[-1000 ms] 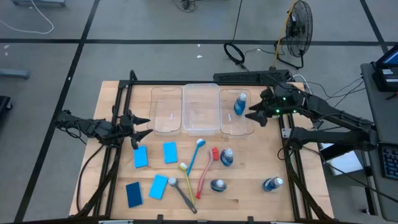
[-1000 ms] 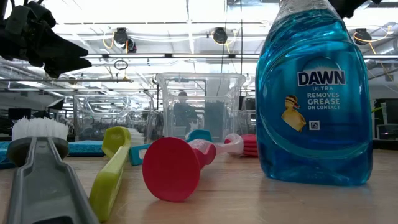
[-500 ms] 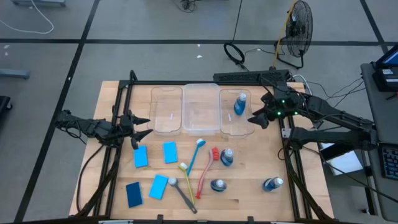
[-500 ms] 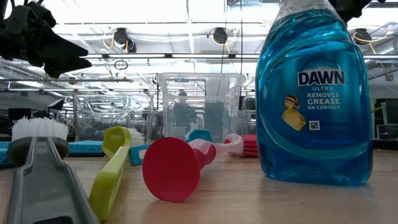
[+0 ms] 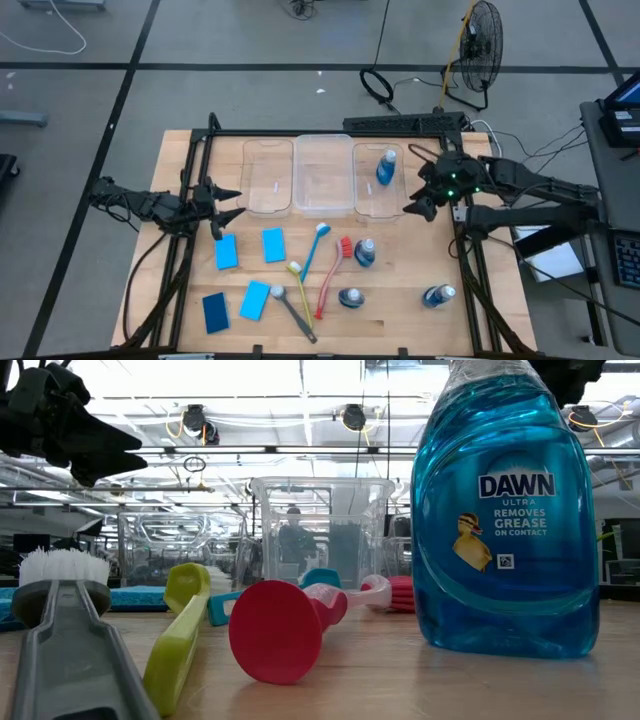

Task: Pick & Place Kitchen Sink Supplies
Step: Put the blue dishwashing liquid bottle into the right transparent bin

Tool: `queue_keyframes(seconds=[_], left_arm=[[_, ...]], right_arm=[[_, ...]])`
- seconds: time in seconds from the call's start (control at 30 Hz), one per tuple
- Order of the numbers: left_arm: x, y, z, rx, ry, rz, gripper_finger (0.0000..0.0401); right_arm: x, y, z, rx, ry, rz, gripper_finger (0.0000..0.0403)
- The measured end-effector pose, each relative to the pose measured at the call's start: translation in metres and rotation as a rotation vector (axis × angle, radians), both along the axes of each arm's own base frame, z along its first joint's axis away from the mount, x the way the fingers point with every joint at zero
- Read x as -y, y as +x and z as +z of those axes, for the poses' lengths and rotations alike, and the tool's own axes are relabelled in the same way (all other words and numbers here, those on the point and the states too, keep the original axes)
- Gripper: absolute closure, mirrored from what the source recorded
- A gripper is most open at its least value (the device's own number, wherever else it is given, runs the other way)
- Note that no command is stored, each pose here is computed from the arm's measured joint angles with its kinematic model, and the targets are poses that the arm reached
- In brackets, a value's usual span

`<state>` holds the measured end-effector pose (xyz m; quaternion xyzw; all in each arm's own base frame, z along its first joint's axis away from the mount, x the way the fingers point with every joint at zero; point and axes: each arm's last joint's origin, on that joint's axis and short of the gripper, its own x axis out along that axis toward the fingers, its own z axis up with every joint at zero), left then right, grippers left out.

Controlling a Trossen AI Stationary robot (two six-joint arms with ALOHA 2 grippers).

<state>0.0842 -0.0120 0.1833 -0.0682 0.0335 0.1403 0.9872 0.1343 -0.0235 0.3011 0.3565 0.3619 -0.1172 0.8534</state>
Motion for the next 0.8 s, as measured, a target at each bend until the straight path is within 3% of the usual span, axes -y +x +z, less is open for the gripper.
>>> queue_keyframes(seconds=[0.27, 0.47, 0.8], left_arm=[[0.0, 0.0, 0.0, 0.0, -0.003, 0.0, 0.0148], [0.0, 0.0, 0.0, 0.0, 0.0, 0.0, 0.0148], [0.0, 0.0, 0.0, 0.0, 0.0, 0.0, 0.0148]], right_arm=[[-0.026, -0.001, -0.003, -0.052, 0.079, 0.105, 0.011], [-0.044, -0.004, -0.003, -0.089, 0.072, 0.143, 0.011], [-0.069, -0.018, 0.017, -0.191, 0.149, 0.206, 0.011]])
